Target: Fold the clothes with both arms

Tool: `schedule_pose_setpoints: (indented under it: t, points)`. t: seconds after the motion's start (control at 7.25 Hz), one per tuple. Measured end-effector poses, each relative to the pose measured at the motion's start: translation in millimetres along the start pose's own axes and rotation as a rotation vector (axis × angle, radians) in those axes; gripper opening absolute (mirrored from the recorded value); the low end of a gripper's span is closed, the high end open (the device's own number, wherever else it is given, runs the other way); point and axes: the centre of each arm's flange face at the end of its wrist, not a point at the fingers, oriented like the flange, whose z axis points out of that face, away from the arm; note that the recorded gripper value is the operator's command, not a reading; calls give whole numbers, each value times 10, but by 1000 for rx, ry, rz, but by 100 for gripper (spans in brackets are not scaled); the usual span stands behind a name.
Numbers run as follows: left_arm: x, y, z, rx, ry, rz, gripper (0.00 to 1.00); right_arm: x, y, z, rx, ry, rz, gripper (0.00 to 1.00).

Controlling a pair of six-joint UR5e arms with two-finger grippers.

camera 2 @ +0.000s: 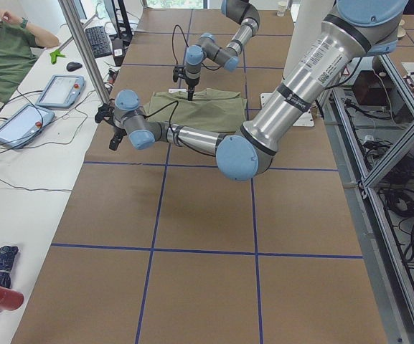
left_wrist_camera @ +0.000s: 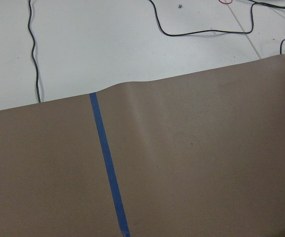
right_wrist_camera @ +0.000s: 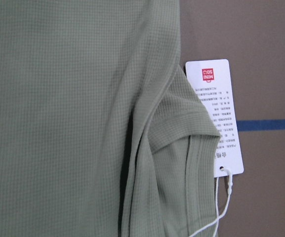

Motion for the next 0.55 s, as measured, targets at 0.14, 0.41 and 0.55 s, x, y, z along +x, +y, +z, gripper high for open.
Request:
schedule_pose_setpoints:
  t: [0.14, 0.41, 0.55]
  points:
    - [4, -3, -1, 1, 0, 0, 100, 3, -19, 41, 8, 7, -3, 100]
    - [2, -2, -1, 0, 0, -1, 100, 13, -32, 89, 10, 16, -5, 100]
    - [0, 0, 0, 0, 0, -1, 100, 17, -35, 110, 10, 21, -5, 100]
